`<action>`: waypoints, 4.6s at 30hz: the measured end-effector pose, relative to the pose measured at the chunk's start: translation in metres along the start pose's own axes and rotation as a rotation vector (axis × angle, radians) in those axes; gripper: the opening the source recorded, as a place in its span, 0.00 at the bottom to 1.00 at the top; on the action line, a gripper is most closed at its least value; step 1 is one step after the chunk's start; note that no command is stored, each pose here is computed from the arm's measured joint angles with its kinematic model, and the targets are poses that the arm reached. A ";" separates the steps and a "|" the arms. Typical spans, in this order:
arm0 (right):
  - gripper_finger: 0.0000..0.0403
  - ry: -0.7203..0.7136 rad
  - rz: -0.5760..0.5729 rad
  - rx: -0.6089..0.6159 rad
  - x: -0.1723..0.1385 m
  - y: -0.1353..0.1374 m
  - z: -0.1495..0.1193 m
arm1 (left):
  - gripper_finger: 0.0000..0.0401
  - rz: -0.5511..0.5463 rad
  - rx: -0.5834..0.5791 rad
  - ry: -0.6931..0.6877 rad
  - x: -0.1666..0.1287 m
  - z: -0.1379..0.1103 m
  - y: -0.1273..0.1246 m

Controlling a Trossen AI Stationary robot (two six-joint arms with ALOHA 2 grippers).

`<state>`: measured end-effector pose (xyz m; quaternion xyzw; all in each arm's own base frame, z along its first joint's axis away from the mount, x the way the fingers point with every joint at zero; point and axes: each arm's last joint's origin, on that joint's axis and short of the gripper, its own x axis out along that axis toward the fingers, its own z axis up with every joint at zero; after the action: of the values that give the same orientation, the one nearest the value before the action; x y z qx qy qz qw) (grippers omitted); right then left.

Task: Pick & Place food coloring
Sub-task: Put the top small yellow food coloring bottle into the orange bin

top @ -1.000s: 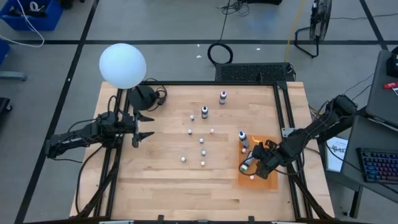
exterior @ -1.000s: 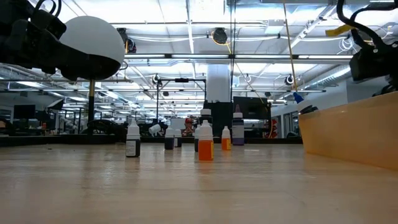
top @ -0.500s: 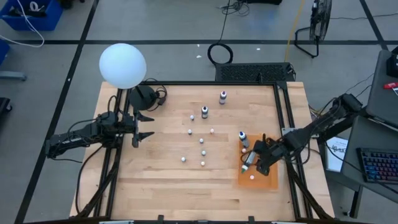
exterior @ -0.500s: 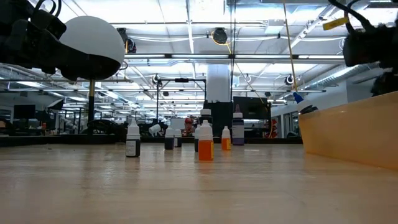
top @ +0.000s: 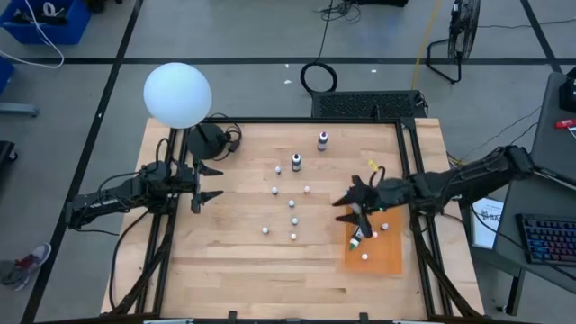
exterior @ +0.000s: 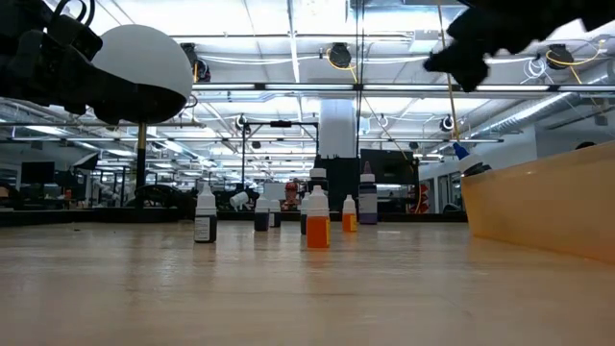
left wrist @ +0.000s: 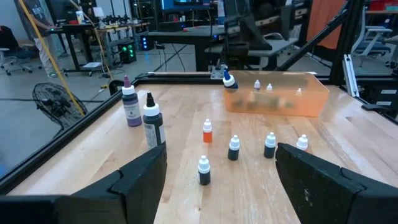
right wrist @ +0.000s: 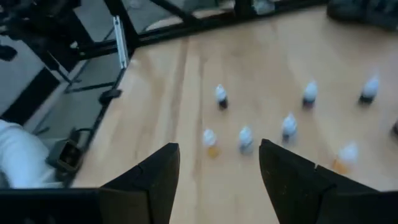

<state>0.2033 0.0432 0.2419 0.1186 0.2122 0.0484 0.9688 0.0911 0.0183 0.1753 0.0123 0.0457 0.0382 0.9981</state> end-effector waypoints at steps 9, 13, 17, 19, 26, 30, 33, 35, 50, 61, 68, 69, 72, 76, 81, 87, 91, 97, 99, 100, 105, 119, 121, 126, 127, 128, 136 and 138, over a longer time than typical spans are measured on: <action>0.50 0.210 -0.130 -0.080 0.044 -0.050 0.048 | 0.74 0.001 0.000 -0.001 0.000 0.000 0.000; 0.50 0.363 -0.176 -0.143 0.071 -0.070 0.060 | 0.74 0.001 0.000 -0.001 0.000 0.000 0.000; 0.50 0.488 -0.208 -0.113 0.100 -0.091 0.047 | 0.74 0.001 0.000 0.000 0.000 0.000 0.000; 0.50 0.532 -0.212 -0.121 0.112 -0.099 0.036 | 0.74 0.000 0.000 -0.001 0.000 0.000 0.000; 0.50 0.631 -0.219 -0.116 0.136 -0.118 0.009 | 0.74 0.000 0.000 0.000 0.000 0.000 0.000; 0.50 0.615 -0.224 -0.116 0.145 -0.124 0.004 | 0.74 0.000 0.000 -0.001 0.000 0.000 0.000; 0.50 0.606 -0.229 -0.112 0.146 -0.127 0.004 | 0.74 0.000 0.000 0.000 0.000 0.000 0.000; 0.50 0.613 -0.233 -0.106 0.146 -0.128 0.004 | 0.74 0.000 0.000 0.000 0.000 0.000 0.000; 0.40 0.612 -0.236 -0.101 0.145 -0.131 0.004 | 0.74 0.000 0.000 -0.001 0.000 0.000 0.000; 0.39 0.589 -0.236 -0.107 0.146 -0.131 0.006 | 0.74 0.000 0.000 0.000 0.000 0.000 0.000; 0.39 0.590 -0.233 -0.116 0.146 -0.131 0.005 | 0.74 0.000 0.000 0.000 0.000 0.000 0.000; 0.39 0.589 -0.233 -0.116 0.146 -0.131 0.006 | 0.74 0.000 0.000 0.000 0.000 0.000 0.000; 0.39 0.589 -0.234 -0.113 0.146 -0.131 0.006 | 0.74 0.000 0.000 0.000 0.000 0.000 0.000; 0.38 0.594 -0.233 -0.113 0.146 -0.131 0.005 | 0.74 0.000 0.000 0.000 0.000 0.000 0.000; 0.35 0.594 -0.231 -0.118 0.146 -0.131 0.005 | 0.74 0.000 0.000 0.000 0.000 0.000 0.000; 0.31 0.592 -0.231 -0.120 0.146 -0.131 0.005 | 0.74 0.000 0.000 -0.001 0.000 0.000 0.000; 0.27 0.592 -0.230 -0.120 0.146 -0.131 0.005 | 0.74 0.000 0.000 -0.001 0.000 0.000 0.000; 0.12 0.593 -0.224 -0.138 0.146 -0.131 0.006 | 0.74 0.000 0.000 0.000 0.000 0.000 0.000; 0.09 0.594 -0.216 -0.161 0.146 -0.130 0.006 | 0.74 0.000 0.000 0.000 0.000 0.000 0.000; 0.09 0.594 -0.212 -0.172 0.146 -0.130 0.006 | 0.74 0.000 0.000 0.000 0.000 0.000 0.000; 0.09 0.571 -0.194 -0.206 0.149 -0.120 0.008 | 0.74 0.000 0.000 -0.001 0.000 0.000 0.000; 0.09 0.566 -0.278 -0.215 0.070 -0.010 0.039 | 0.74 0.000 0.000 0.000 0.000 0.000 0.000; 0.09 0.581 -0.320 -0.159 0.049 0.004 0.034 | 0.74 0.000 0.000 -0.001 0.000 0.000 0.000; 0.09 0.612 -0.439 0.034 0.001 0.019 0.007 | 0.74 0.000 0.000 0.000 0.000 0.000 0.000; 0.09 0.620 -0.456 0.080 -0.006 0.019 -0.001 | 0.74 0.000 0.000 0.000 0.000 0.000 0.000; 0.09 0.628 -0.474 0.122 -0.012 0.018 -0.007 | 0.74 0.001 0.000 -0.001 0.000 0.000 0.000; 0.09 0.655 -0.554 0.286 -0.035 0.004 -0.055 | 0.74 0.001 0.000 -0.001 0.000 0.000 0.000; 0.09 0.651 -0.561 0.301 -0.034 0.000 -0.064 | 0.74 0.000 0.000 -0.001 0.000 0.000 0.000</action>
<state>0.1454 0.0521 0.1988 0.1749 0.5342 -0.2125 0.7993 0.0911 0.0184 0.1754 0.0124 0.0453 0.0384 0.9982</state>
